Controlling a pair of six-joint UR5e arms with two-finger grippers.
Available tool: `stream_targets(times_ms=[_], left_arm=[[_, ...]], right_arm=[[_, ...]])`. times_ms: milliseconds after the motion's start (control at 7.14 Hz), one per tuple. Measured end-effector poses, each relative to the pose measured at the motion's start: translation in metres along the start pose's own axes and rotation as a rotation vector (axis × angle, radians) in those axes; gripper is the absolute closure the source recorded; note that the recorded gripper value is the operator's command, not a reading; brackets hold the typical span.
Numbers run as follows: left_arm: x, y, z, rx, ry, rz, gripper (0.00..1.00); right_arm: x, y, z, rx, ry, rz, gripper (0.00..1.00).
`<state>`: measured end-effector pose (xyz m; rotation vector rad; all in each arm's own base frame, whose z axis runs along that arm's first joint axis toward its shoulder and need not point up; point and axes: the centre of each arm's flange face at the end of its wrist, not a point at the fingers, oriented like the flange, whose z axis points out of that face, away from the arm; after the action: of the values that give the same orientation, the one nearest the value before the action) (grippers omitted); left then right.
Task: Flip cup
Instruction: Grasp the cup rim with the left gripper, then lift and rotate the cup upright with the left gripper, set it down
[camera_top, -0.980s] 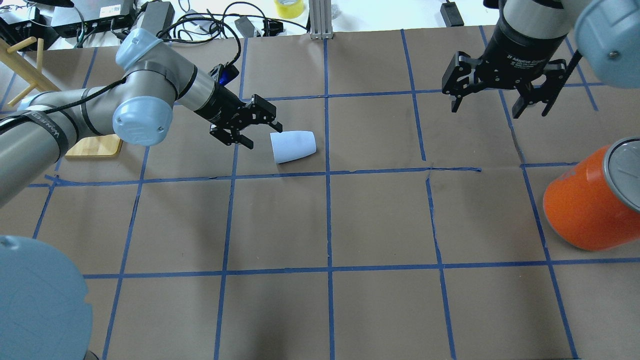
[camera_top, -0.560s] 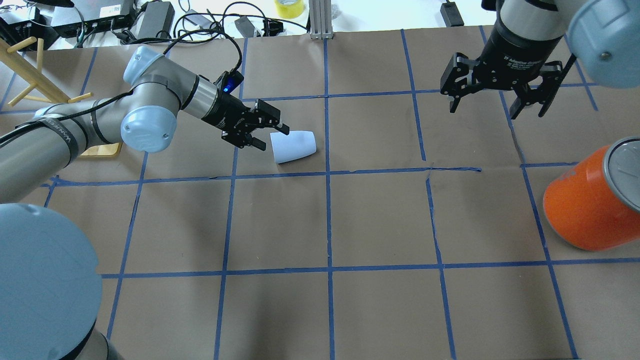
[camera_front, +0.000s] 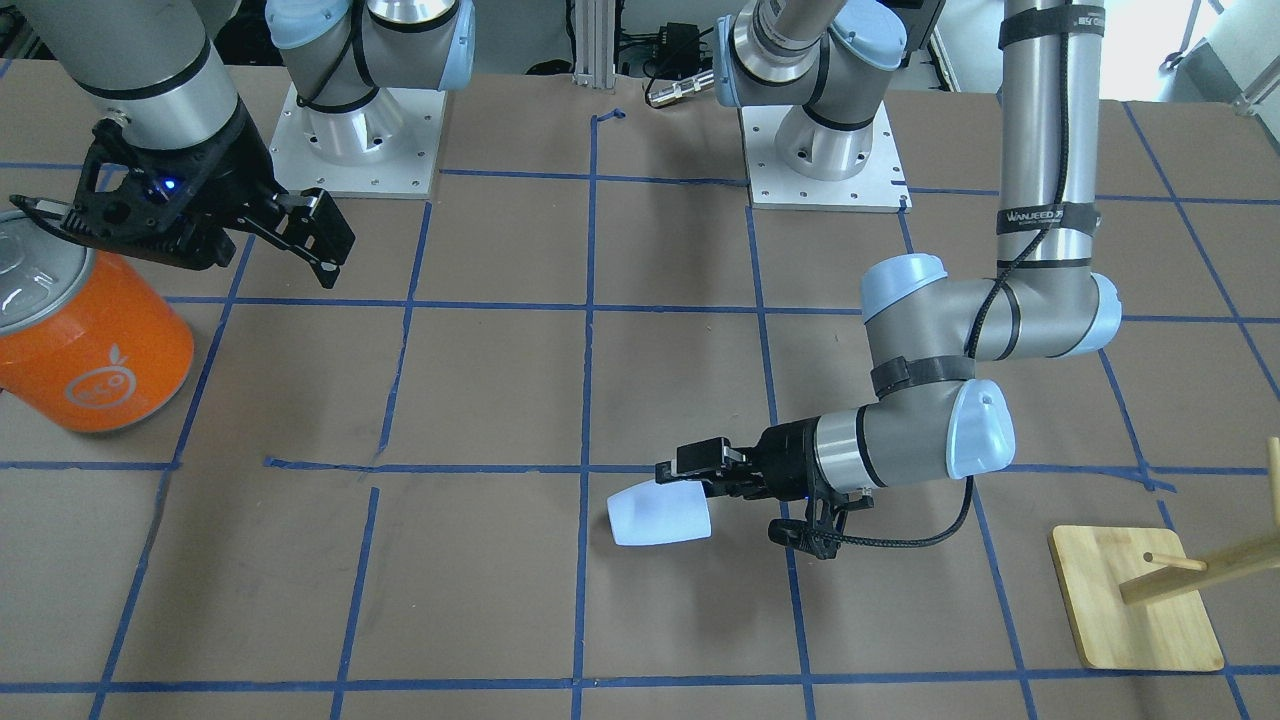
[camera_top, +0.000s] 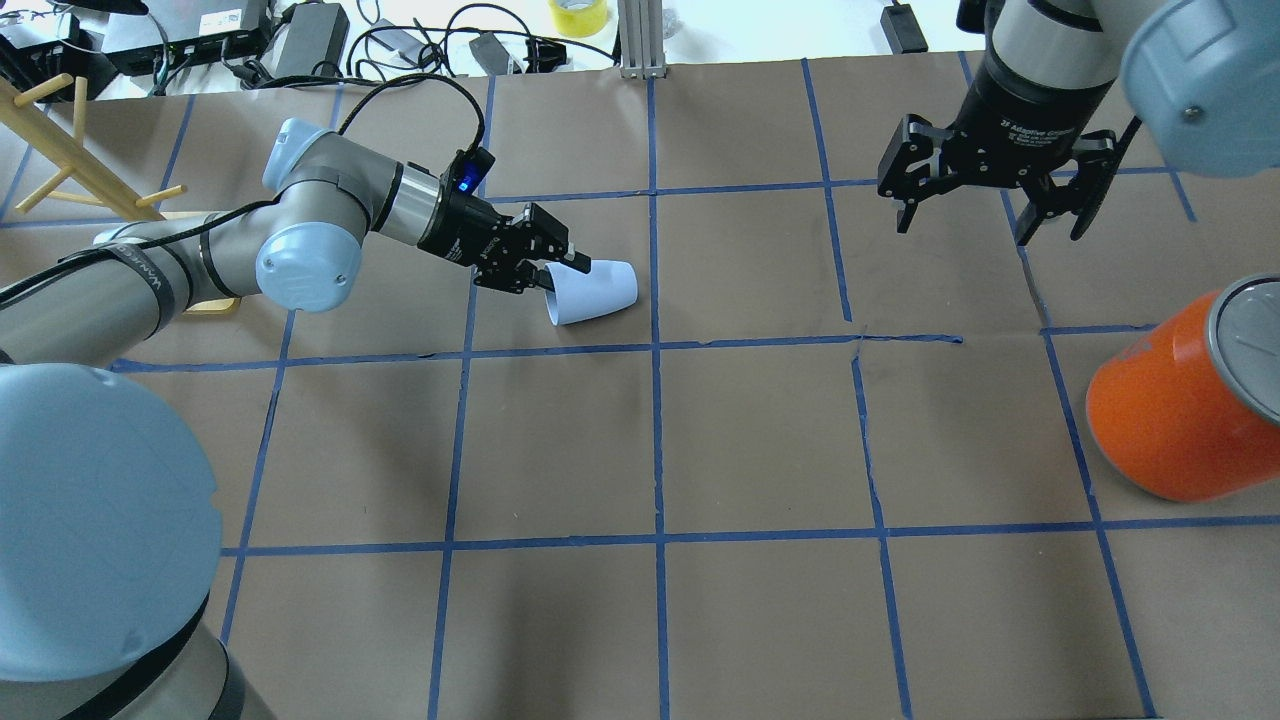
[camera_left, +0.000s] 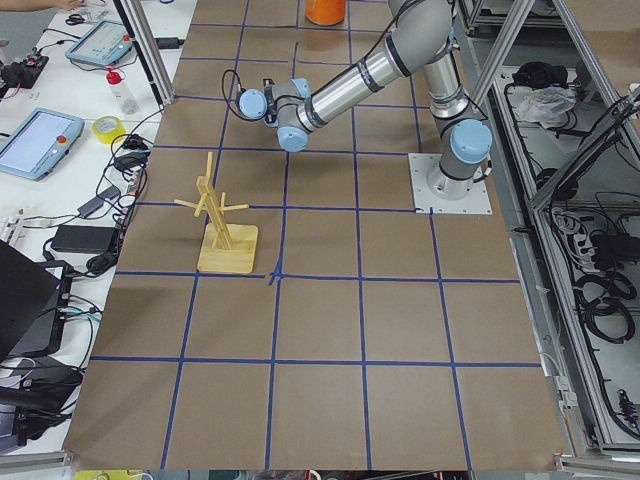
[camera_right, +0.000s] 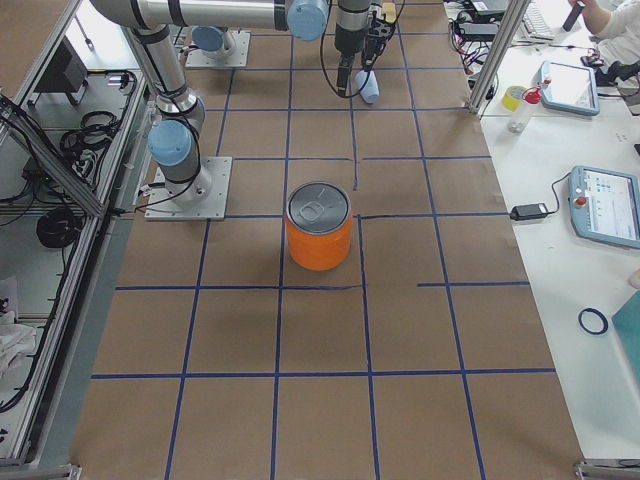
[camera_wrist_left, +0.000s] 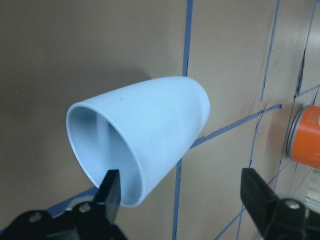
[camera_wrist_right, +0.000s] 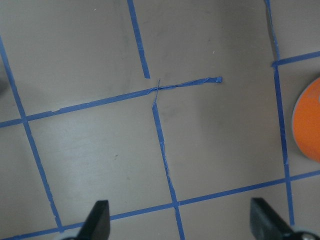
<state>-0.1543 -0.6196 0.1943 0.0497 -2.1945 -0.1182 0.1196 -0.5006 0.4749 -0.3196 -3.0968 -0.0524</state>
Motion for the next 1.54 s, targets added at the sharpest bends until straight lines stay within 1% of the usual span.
stream_targets(times_ms=[140,420,560,700,840,980,1120,1260,1400,1540], left_arm=[[0.001,-0.001,0.002,0.003,0.041,-0.01,1.0],[0.002,-0.003,0.002,0.006,0.059,-0.021,1.0],[0.01,-0.005,-0.005,0.018,0.041,-0.05,1.0],[0.025,-0.011,-0.023,0.054,-0.036,-0.1,1.0],[0.044,-0.021,-0.049,0.118,-0.176,-0.135,1.0],[0.058,-0.029,-0.078,0.185,-0.348,-0.142,1.0],[0.065,-0.033,-0.103,0.225,-0.538,-0.11,1.0],[0.065,-0.032,-0.122,0.21,-0.715,-0.014,1.0],[0.06,-0.031,-0.133,0.157,-0.839,0.09,1.0],[0.052,-0.032,-0.137,0.121,-0.897,0.138,1.0]], right_arm=[[0.0,0.0,0.001,-0.005,0.002,-0.001,0.0],[0.0,0.001,0.002,-0.009,0.003,-0.003,0.0],[0.0,0.001,0.002,-0.01,0.003,-0.003,0.0],[0.0,0.001,0.002,-0.01,0.003,-0.004,0.0],[0.0,0.001,0.003,-0.01,0.003,-0.004,0.0],[-0.001,0.001,0.002,-0.008,0.0,-0.004,0.0],[-0.001,0.0,0.002,-0.003,-0.003,-0.004,0.0],[-0.001,-0.001,0.002,-0.001,-0.001,-0.006,0.0],[-0.001,-0.001,0.002,0.0,0.0,-0.008,0.0],[-0.001,-0.001,0.002,0.0,0.0,-0.009,0.0]])
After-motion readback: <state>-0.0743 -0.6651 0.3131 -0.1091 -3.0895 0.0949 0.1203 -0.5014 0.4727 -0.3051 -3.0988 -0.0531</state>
